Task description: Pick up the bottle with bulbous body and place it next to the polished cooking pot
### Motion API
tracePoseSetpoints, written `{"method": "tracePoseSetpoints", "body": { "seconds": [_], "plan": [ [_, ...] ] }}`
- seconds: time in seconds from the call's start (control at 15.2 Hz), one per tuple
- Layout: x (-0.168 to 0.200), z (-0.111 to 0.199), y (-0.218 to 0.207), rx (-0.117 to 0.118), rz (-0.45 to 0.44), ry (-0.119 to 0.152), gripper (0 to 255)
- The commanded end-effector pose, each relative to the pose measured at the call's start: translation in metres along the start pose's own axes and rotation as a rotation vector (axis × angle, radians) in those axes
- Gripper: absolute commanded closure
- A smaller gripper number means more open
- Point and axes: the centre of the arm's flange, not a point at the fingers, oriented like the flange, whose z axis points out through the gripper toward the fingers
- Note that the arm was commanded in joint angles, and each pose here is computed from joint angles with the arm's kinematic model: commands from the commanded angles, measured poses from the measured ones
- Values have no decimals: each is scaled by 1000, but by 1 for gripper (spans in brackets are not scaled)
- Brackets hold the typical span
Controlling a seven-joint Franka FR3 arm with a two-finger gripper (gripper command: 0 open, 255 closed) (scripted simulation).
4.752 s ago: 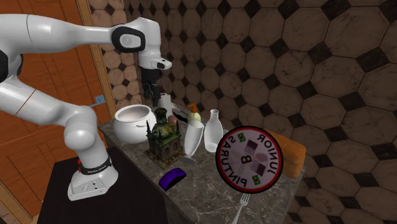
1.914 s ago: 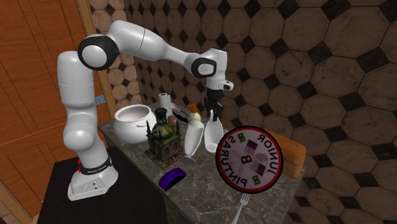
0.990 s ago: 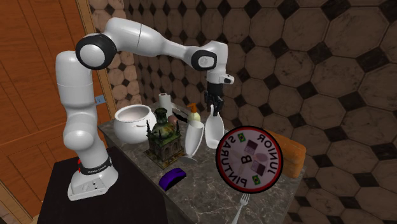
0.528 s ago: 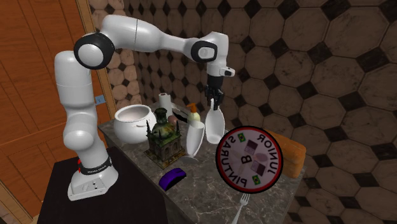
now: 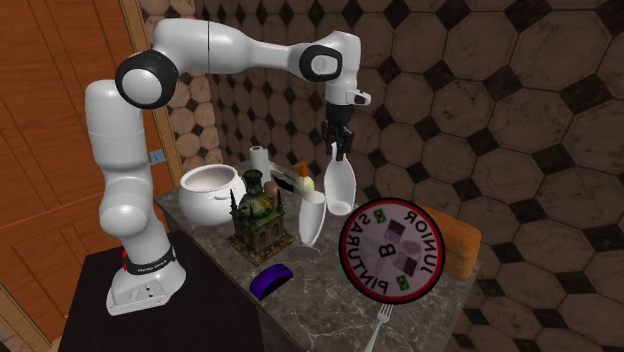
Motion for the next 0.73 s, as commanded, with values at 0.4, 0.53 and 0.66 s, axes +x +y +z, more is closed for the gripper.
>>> {"method": "tracePoseSetpoints", "body": {
  "seconds": [0.4, 0.53, 0.66],
  "plan": [
    [-3, -42, 1, 0, 0, 0, 255],
    [-4, -53, 1, 0, 0, 0, 255],
    [-5, -63, 2, 0, 0, 0, 255]
  ]
}}
